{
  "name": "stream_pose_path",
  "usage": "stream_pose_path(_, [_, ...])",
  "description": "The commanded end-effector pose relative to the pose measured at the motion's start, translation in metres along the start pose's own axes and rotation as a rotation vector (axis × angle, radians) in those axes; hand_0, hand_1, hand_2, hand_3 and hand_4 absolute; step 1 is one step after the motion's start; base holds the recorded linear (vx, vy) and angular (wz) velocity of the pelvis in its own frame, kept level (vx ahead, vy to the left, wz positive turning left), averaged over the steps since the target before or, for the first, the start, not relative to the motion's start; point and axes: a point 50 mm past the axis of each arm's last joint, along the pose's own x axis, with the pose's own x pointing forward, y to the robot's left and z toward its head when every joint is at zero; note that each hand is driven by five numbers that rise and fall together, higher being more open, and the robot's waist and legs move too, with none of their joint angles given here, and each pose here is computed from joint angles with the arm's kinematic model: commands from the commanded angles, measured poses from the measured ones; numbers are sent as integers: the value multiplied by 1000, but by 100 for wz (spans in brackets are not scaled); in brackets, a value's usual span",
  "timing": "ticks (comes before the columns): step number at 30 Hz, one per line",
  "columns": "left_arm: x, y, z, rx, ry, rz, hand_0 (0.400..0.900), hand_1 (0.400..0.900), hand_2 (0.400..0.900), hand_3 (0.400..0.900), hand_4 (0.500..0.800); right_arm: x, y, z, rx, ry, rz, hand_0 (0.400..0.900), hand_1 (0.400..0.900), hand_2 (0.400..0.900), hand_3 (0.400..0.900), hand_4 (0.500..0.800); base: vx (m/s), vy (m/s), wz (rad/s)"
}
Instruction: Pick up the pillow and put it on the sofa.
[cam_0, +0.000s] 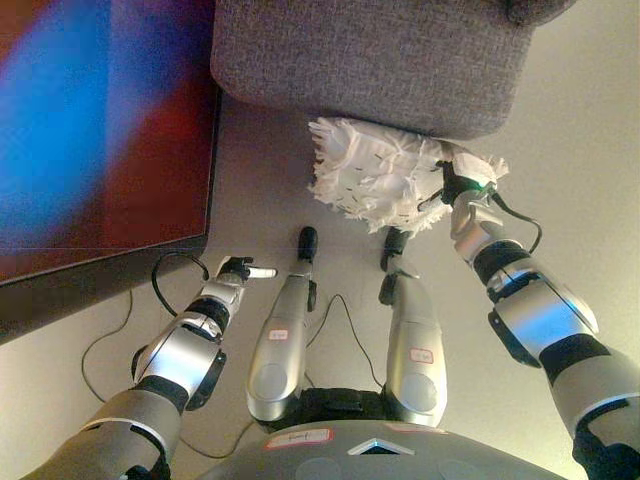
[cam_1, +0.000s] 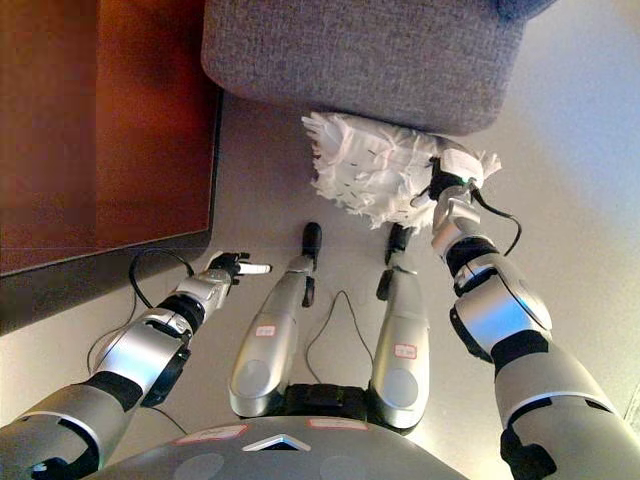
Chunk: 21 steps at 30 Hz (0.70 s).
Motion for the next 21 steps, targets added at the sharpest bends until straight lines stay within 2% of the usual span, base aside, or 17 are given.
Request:
stream_pose_path(1, [2, 26, -25, -47, 126, 94, 900, 900, 900, 900, 800, 9, -59, -18, -66, 69, -235, 900, 900, 900, 900, 800, -47, -4, 3])
stream_pose_path(9, [2, 24, -29, -80, 143, 95, 900, 900, 900, 900, 800, 7, -87, -21, -32, 153, -390, 900, 900, 900, 900, 800, -10, -1, 1])
stream_pose_path(15, [2, 16, -31, -90, 140, 90, 900, 900, 900, 900, 800, 8, -83, -19, -6, 145, -360, 900, 900, 900, 900, 800, 9, 14, -3])
stream_pose_path(21, [1, 14, -28, -128, 158, 102, 900, 900, 900, 900, 800, 9, -102, -8, -1, 104, -355, 900, 900, 900, 900, 800, 14, 7, -2])
